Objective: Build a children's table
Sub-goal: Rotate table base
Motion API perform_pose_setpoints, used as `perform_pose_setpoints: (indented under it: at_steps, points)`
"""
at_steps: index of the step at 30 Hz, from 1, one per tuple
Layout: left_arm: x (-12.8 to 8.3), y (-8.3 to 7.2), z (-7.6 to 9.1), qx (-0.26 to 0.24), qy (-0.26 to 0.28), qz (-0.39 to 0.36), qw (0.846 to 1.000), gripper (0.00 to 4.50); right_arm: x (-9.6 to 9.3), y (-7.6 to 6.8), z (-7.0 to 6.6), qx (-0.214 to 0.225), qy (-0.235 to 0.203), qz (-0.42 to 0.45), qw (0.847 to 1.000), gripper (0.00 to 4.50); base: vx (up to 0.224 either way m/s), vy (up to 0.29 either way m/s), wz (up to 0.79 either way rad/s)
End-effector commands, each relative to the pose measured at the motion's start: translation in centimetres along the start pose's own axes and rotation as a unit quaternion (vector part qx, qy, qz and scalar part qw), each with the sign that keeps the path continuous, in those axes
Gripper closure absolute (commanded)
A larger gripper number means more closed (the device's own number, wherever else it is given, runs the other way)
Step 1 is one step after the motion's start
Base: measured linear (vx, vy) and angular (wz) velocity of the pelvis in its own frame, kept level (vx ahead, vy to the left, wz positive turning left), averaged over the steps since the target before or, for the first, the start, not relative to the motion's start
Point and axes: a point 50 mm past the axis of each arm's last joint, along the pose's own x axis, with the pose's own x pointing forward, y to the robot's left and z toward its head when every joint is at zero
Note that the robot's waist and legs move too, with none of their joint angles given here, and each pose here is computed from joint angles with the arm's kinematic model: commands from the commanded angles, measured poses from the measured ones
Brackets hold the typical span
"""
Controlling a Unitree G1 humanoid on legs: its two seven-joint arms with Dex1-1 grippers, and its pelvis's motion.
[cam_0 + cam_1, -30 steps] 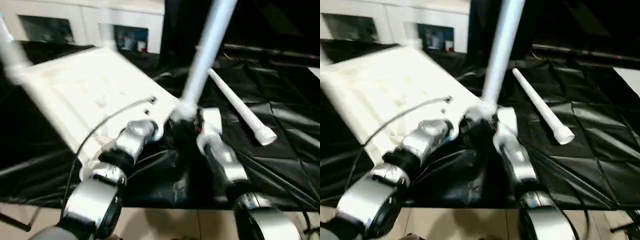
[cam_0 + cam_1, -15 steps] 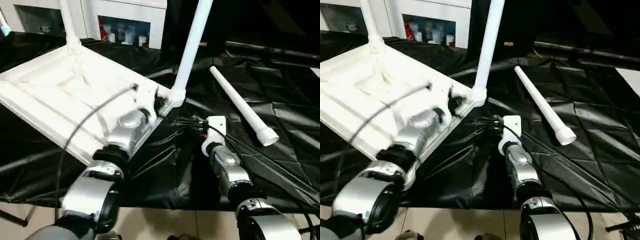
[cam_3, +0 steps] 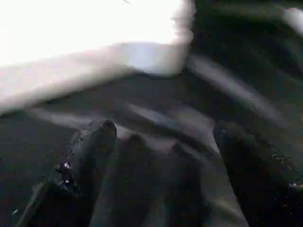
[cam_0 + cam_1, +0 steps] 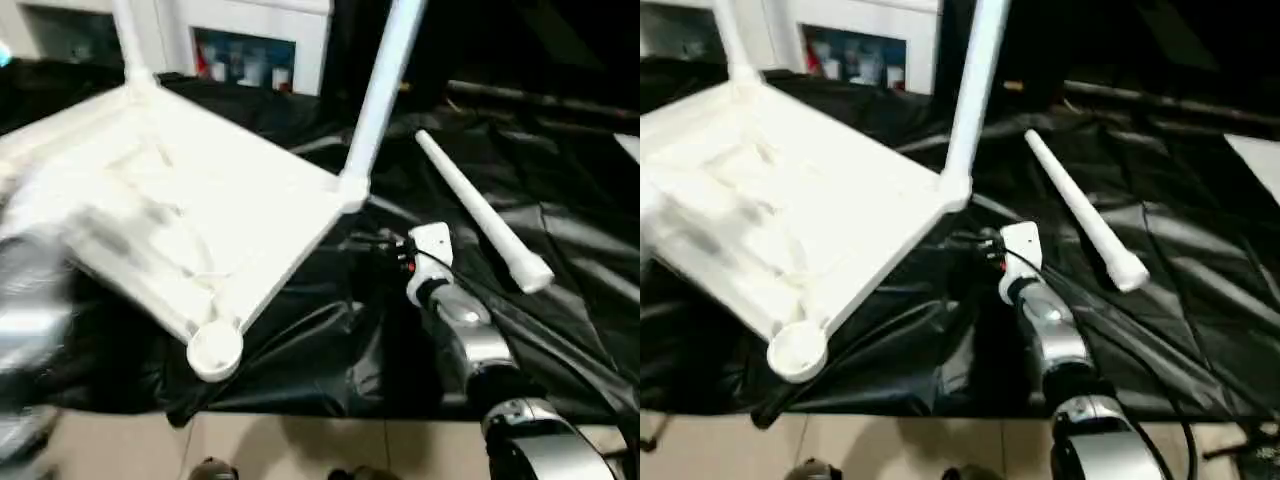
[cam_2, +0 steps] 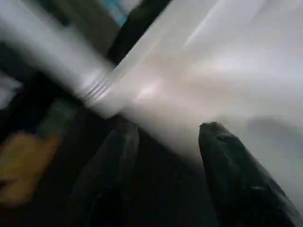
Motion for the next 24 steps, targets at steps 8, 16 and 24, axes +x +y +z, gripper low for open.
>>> perform_pose_setpoints:
  at_steps: [8,16,24]
  points:
    - [-2.9,-1.6,0.0,-0.019,0.064,-0.149,0.987,1.49,-1.9,1.2,2.8,-0.042,-0.009,0.245,0.969,0.74,0.000,0.000,0.00]
    - [-7.4,-7.9,2.7,-0.039,0.015,-0.421,0.906,0.70,-2.6,0.1,3.9,-0.058,0.000,0.243,0.968,0.74,0.000,0.000,0.00]
    - [-9.0,-10.5,4.4,-0.070,-0.023,-0.525,0.848,0.08,-2.9,-0.2,4.0,-0.047,0.002,0.214,0.976,0.74,0.000,0.000,0.00]
